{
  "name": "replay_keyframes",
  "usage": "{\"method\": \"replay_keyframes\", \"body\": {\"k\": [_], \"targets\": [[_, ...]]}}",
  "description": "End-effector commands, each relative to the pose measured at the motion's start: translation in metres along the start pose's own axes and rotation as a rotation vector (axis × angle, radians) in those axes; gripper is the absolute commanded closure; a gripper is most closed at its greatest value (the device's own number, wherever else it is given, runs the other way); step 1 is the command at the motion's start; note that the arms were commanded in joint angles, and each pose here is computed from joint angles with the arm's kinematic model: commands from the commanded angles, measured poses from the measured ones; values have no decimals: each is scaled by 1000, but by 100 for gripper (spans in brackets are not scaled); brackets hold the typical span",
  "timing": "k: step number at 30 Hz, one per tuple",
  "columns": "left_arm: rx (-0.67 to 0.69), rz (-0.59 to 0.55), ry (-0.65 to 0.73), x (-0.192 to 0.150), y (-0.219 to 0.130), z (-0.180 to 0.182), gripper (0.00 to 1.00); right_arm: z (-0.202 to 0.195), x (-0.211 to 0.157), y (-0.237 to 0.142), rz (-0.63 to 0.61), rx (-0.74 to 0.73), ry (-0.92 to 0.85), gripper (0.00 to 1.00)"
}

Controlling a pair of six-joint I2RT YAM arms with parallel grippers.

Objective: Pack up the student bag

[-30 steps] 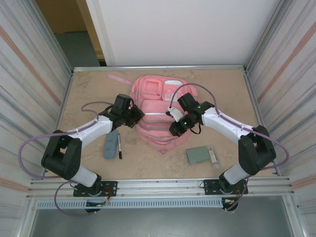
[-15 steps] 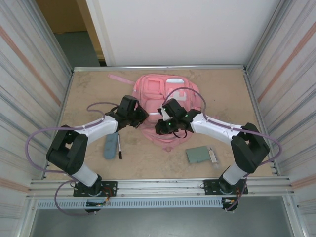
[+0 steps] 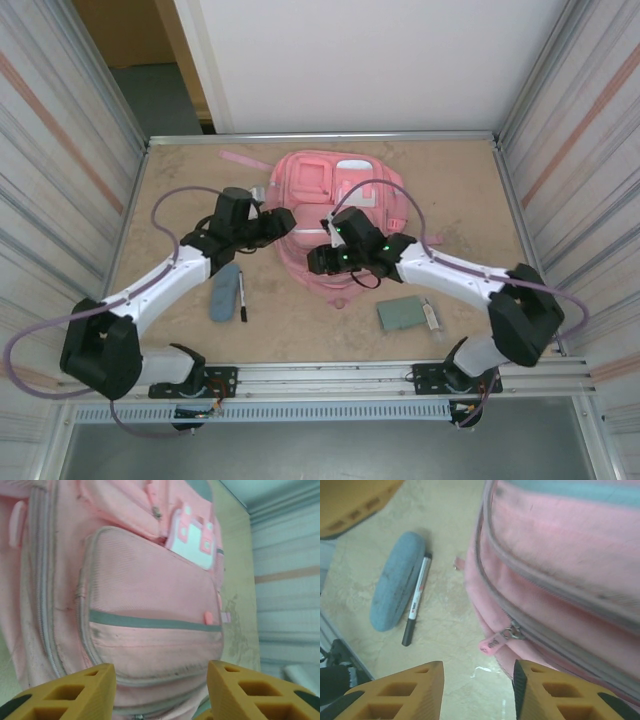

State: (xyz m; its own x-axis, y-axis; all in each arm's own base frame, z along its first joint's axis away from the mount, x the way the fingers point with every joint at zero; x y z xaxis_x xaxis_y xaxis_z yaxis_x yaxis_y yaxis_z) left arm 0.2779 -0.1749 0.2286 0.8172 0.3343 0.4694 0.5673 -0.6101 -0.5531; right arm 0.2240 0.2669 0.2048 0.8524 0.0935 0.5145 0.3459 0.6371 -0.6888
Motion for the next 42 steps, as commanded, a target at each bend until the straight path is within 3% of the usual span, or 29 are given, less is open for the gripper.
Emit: {"method": "replay_keyframes", "body": {"k": [1,5,9,14,24,30,37,40,42], "targets": [[31,132,154,-32,6,7,50,-15,10,-35,-117,-154,-161,59],[140,189,282,-58,13,3,49,-30,22,-64,-237,-260,-192,57],[185,280,309,-73,22,3,50,-47,32,-83,-319,-261,-138,55],[238,317,313,-76,27,9,50,-58,39,-93,-339,-248,-94,55],[164,394,314,-84,51,8,53,-60,37,-87,-332,-210,-70,55],[117,438,331,-87,61,1,65,-62,37,-85,-338,-211,-66,55],[48,476,358,-96,74,-12,86,-64,37,-76,-314,-209,-27,55],[6,498,359,-98,79,-18,96,-80,30,-78,-300,-345,167,55],[-24,505,362,-98,78,-24,100,-89,24,-88,-305,-450,387,52]]}}
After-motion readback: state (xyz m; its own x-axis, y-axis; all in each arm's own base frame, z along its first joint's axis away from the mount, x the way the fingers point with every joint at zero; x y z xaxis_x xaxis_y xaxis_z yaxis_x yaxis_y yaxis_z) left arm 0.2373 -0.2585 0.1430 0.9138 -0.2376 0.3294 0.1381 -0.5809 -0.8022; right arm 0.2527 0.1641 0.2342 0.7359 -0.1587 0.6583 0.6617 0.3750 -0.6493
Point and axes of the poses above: each hand's point on the last joint's axis, 136 mm out from that joint toward the fingers, its own y axis out along the fingers, its own z axis along the line the jaws close on, x = y × z, the point moved 8 cm from there along -y, back along the fingers, and after that the axes turned 2 degrees about y, right-handed, at the moved point
